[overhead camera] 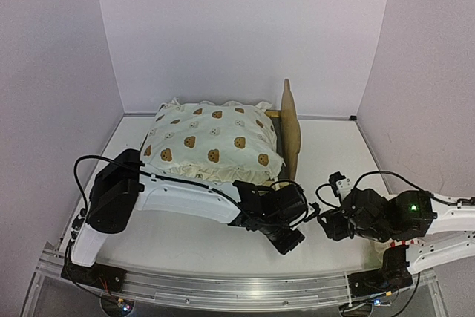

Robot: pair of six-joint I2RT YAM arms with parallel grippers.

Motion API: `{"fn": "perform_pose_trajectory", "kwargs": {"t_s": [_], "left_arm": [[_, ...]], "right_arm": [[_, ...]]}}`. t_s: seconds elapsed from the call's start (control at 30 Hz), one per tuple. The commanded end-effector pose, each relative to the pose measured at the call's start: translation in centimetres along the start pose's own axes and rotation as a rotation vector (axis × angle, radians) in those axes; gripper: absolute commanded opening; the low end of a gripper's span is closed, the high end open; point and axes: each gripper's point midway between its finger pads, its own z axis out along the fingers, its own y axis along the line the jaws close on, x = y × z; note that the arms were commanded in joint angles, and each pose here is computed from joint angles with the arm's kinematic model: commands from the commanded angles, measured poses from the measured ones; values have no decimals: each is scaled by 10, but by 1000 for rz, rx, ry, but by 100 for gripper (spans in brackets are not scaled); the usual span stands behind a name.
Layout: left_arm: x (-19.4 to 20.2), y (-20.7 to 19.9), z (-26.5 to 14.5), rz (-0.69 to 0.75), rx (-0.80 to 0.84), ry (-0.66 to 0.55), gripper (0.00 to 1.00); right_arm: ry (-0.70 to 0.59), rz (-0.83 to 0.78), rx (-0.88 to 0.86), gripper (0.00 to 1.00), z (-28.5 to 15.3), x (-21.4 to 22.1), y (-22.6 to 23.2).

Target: Set up the pet bed

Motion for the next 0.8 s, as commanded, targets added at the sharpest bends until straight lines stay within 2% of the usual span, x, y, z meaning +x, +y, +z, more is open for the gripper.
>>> {"fn": "perform_pose_trajectory", "kwargs": {"t_s": [0.0, 0.1, 0.2, 0.27, 0.57, 0.77], "left_arm": [[-1, -9, 16, -14, 79, 18, 4], [4, -9, 18, -24, 75, 29, 18], [4, -14, 12, -19, 79, 23, 38], [3, -20, 7, -6, 72, 20, 44], [7, -3, -25, -38, -79, 2, 46], [17, 13, -36, -63, -152, -12, 46]], "right_arm": [[-14, 2, 60, 53, -2, 4, -16], [-11, -4, 68, 52, -1, 4, -17], [-7, -13, 74, 52, 0, 4, -16], [-4, -18, 76, 52, 0, 3, -15], [12, -13, 92, 51, 4, 9, -17], [110, -24, 92, 48, 17, 26, -8]]}}
